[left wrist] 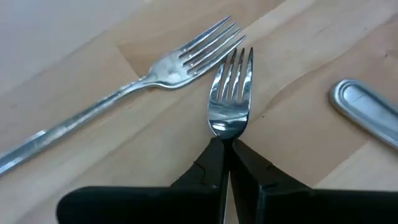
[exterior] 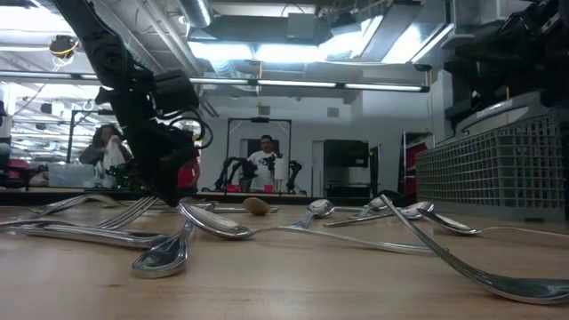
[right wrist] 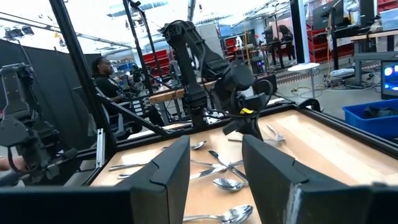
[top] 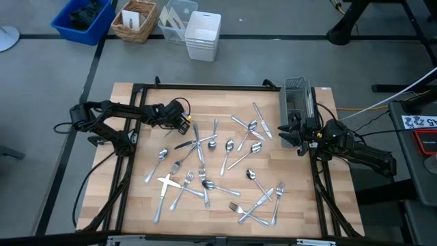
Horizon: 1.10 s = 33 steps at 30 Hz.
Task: Sort silverware
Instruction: Put the fork into the left section of the utensil holder
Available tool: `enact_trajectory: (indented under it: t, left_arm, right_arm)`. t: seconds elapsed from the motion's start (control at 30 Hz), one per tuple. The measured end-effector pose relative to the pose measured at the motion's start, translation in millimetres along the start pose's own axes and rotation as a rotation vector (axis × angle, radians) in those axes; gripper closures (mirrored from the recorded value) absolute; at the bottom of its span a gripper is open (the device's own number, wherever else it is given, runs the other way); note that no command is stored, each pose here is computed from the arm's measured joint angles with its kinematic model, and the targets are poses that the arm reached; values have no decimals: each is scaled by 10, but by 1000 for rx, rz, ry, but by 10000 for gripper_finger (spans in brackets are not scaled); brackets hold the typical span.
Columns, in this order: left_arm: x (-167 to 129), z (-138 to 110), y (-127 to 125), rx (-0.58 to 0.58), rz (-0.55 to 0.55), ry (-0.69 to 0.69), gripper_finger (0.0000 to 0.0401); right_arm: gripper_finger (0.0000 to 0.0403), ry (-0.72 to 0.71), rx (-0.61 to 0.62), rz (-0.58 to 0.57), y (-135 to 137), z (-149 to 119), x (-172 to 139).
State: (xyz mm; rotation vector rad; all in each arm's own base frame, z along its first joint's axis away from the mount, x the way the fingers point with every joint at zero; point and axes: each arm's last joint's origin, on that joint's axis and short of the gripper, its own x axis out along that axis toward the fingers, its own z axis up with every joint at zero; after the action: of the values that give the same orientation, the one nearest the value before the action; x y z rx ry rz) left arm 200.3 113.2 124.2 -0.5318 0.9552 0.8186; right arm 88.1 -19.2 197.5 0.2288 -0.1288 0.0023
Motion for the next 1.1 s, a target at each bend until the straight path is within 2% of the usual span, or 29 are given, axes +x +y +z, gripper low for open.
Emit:
enact_trajectory:
  t: [0.3, 0.37, 0.47, 0.73, 0.9, 1.1]
  left_arm:
    - [-245, 307, -183, -31, -258, -59, 396]
    - [-290, 390, -251, -48, -321, -106, 397]
    - [-363, 521, -369, -71, -436, -236, 397]
    - [-686, 852, -729, -65, -772, -750, 401]
    - [-715, 1035, -1011, -11, -821, -910, 401]
    - [-579, 1470, -1492, 123, -801, -1013, 401]
  right_arm:
    - [253, 24, 64, 108, 33, 0, -2]
    - [253, 27, 67, 139, 44, 5, -3]
    - [253, 0, 53, 186, 65, 41, -6]
    - [253, -183, -55, 351, 164, 244, -53]
    - [253, -234, -87, 379, 188, 295, -73]
    - [253, -232, -91, 376, 186, 292, -71]
